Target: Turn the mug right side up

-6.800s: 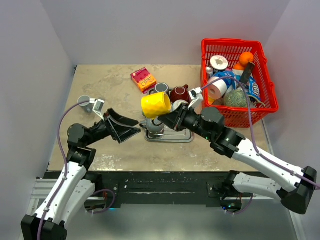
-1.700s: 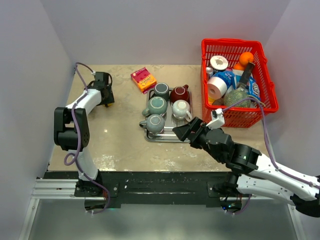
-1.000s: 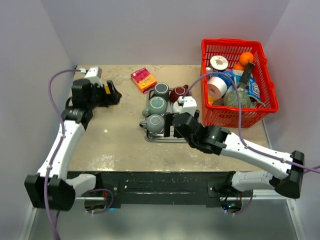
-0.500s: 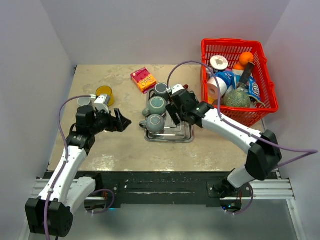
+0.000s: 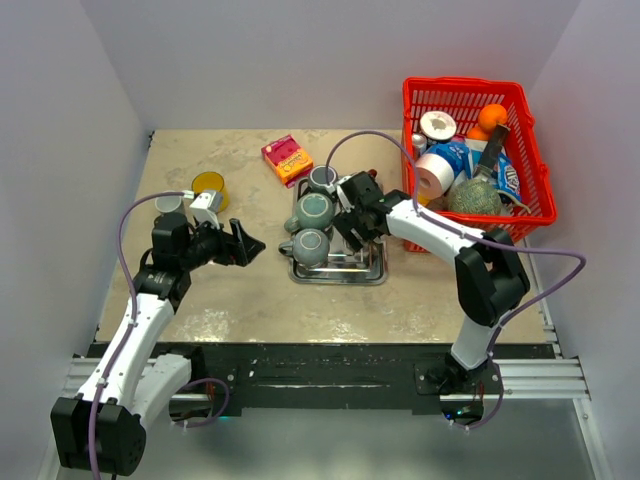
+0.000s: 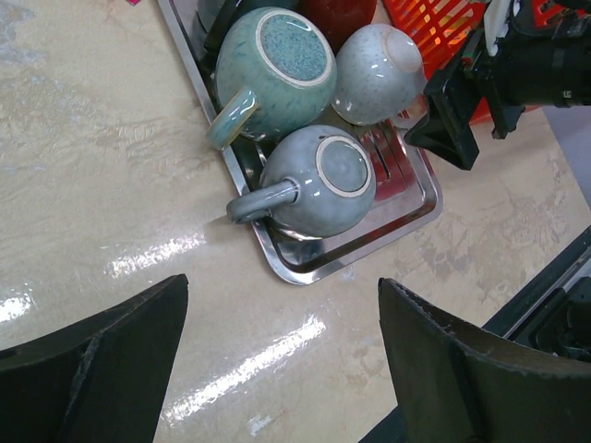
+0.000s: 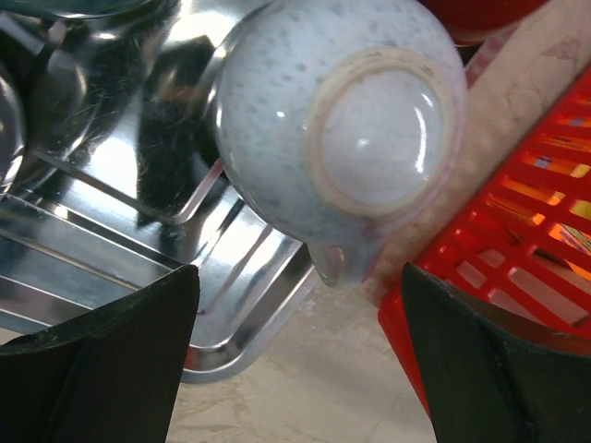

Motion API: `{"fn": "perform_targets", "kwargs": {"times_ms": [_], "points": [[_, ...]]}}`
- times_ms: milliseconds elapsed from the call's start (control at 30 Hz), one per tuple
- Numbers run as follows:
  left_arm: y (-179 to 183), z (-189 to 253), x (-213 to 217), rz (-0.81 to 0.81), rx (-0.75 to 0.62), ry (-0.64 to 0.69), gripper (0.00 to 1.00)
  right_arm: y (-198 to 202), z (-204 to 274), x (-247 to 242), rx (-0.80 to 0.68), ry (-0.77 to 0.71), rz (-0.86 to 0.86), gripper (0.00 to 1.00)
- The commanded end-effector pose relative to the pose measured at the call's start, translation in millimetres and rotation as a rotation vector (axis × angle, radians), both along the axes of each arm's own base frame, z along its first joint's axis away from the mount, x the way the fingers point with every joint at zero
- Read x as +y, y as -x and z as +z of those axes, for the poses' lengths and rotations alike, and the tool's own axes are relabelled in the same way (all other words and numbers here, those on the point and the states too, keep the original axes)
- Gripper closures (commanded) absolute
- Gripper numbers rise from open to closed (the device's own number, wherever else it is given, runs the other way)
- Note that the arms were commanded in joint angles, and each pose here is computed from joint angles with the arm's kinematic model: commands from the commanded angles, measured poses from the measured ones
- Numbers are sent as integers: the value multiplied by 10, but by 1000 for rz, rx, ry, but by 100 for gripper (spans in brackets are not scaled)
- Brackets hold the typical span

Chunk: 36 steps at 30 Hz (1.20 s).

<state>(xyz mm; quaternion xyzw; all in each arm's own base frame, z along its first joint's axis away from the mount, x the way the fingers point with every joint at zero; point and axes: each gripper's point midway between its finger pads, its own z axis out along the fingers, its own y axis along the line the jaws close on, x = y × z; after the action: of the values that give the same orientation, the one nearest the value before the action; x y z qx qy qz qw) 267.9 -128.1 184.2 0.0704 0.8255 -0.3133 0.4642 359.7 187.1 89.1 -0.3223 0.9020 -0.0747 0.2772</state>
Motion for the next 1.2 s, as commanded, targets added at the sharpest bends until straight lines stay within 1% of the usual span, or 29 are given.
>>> {"fn": "perform_targets", "kwargs": {"times_ms": [0, 267, 500, 633, 733, 767, 867, 1033, 1167], "points": [[-43, 82, -19, -23, -54, -4, 12, -61, 69, 183, 2, -55, 80, 8], [-41, 68, -19, -23, -48, -4, 12, -91, -112, 176, 40, -43, 88, 9], [-39, 47, -28, -28, -39, -2, 12, -30, -192, 184, 65, -55, 90, 10], [-46, 48, -27, -27, -38, -2, 12, -24, -160, 182, 48, -83, 33, 20], [-42, 32, -38, -32, -30, 3, 12, -35, -125, 151, 18, -100, -18, 26], [-39, 29, -40, -34, -29, 2, 12, -16, -145, 144, 22, -105, -28, 30], [-36, 19, -42, -35, -25, 4, 12, -28, -158, 110, 6, -106, -69, 36], [-33, 10, -45, -36, -21, 5, 12, -76, -139, 73, -31, -120, -150, 45], [-34, 2, -40, -33, -19, 4, 12, -124, -21, 54, -80, -139, -182, 48]]}}
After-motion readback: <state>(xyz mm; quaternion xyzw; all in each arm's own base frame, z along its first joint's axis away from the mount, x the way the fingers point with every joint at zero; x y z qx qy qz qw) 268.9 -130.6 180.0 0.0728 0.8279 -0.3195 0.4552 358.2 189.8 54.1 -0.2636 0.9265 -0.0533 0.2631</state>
